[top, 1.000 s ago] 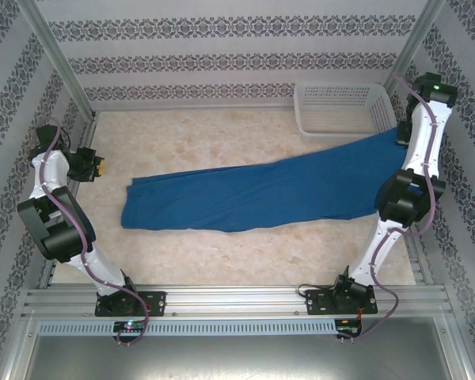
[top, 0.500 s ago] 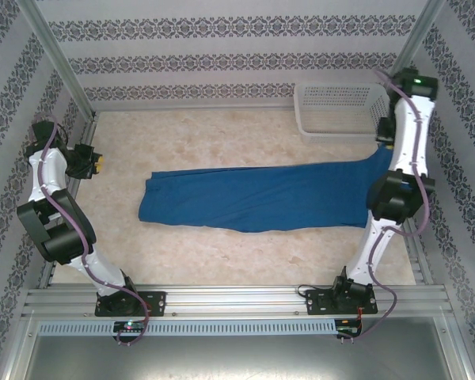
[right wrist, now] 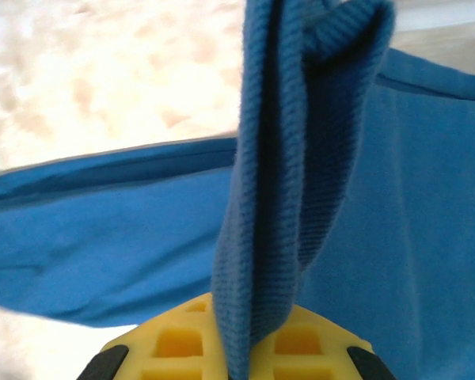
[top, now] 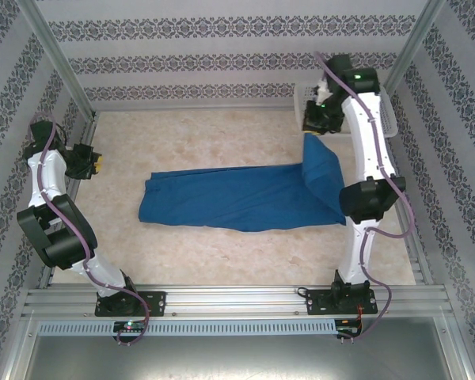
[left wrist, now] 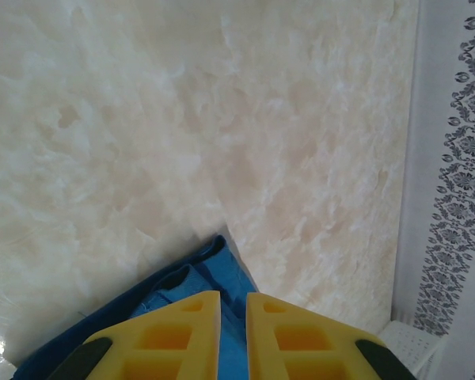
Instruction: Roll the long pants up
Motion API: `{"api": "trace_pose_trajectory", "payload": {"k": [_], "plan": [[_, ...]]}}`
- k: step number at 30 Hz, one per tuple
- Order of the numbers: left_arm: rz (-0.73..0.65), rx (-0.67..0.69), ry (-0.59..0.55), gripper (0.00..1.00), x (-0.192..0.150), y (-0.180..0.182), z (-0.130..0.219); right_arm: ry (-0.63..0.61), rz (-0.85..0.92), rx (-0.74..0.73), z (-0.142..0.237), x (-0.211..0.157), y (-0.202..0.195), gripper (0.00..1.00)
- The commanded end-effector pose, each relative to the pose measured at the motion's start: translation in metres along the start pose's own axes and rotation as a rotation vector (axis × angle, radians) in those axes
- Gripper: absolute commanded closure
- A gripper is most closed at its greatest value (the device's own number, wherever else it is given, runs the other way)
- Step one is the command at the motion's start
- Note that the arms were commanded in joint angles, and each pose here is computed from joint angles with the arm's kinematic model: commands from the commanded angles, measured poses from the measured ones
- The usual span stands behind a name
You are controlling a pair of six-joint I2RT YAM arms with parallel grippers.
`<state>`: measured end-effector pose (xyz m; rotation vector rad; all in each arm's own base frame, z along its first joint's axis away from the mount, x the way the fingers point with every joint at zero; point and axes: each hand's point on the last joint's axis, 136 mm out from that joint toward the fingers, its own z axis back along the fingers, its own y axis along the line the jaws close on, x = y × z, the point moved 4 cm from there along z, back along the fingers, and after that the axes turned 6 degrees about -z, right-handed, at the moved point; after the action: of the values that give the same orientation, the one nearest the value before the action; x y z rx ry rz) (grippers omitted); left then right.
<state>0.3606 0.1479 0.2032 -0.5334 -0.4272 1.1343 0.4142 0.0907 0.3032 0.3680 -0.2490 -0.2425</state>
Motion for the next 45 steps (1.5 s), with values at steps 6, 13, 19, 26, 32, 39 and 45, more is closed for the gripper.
{"api": "trace_pose_trajectory", "payload": {"k": [6, 13, 19, 26, 32, 39, 45], "plan": [[-0.013, 0.000, 0.003, 0.84, -0.010, -0.001, 0.009, 0.050, 0.115, 0.309, -0.042, -0.042, 0.141, 1.00], [-0.018, -0.004, 0.010, 0.84, -0.011, -0.001, 0.010, 0.131, 0.140, 0.429, -0.099, -0.071, 0.208, 1.00], [-0.033, -0.005, 0.011, 0.83, -0.010, -0.004, 0.012, 0.187, 0.126, 0.523, -0.134, -0.089, 0.247, 1.00], [-0.036, -0.004, 0.013, 0.83, -0.011, -0.003, 0.013, 0.251, 0.120, 0.605, -0.152, -0.111, 0.283, 1.00], [-0.034, 0.000, 0.013, 0.84, -0.012, -0.002, 0.013, 0.287, 0.116, 0.638, -0.157, -0.121, 0.296, 1.00], [-0.029, -0.003, 0.013, 0.83, -0.013, -0.002, 0.013, 0.333, 0.117, 0.623, -0.167, -0.134, 0.296, 1.00], [-0.030, -0.002, 0.011, 0.83, -0.014, -0.001, 0.013, 0.397, 0.106, 0.623, -0.179, -0.152, 0.301, 1.00]]}}
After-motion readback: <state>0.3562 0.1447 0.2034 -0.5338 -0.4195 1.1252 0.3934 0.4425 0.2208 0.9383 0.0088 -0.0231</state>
